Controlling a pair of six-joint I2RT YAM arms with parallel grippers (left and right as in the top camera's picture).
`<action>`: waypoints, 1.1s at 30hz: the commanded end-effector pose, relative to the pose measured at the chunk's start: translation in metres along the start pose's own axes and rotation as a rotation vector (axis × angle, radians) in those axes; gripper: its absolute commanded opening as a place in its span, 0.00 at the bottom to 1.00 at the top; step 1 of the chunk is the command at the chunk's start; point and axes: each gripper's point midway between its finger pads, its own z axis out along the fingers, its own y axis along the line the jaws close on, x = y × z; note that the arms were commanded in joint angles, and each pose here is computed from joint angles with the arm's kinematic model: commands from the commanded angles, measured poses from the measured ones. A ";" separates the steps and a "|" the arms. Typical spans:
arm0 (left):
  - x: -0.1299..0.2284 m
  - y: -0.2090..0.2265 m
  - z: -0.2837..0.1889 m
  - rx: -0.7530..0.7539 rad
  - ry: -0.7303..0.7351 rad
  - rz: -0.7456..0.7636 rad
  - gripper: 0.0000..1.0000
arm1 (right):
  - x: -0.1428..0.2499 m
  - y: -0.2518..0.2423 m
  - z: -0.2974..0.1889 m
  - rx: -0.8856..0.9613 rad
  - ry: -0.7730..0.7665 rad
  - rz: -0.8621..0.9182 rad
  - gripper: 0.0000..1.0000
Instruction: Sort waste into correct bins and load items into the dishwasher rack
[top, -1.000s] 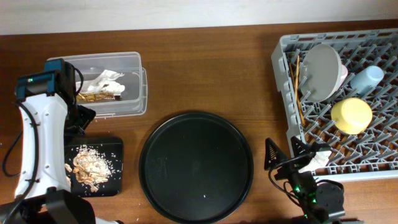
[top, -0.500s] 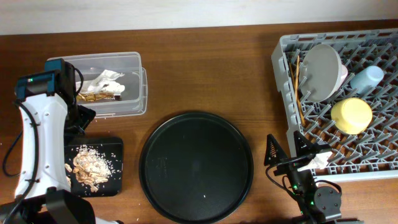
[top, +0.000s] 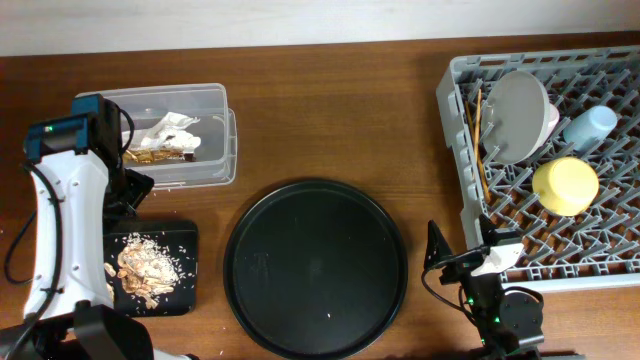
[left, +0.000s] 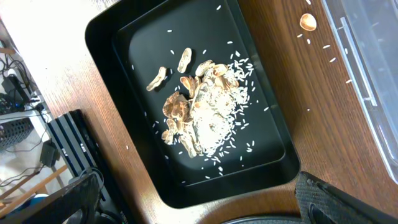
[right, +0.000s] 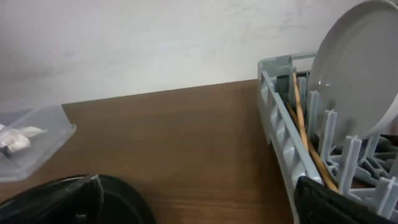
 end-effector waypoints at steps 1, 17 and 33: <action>-0.004 0.002 -0.008 0.023 -0.020 -0.017 0.99 | 0.002 -0.002 0.000 0.012 -0.003 -0.043 0.99; -0.004 0.002 -0.008 0.023 -0.020 -0.017 0.99 | -0.007 -0.048 -0.005 0.202 -0.027 -0.117 0.99; -0.004 0.002 -0.008 0.023 -0.020 -0.017 0.99 | -0.007 -0.050 -0.005 0.207 -0.014 -0.249 0.99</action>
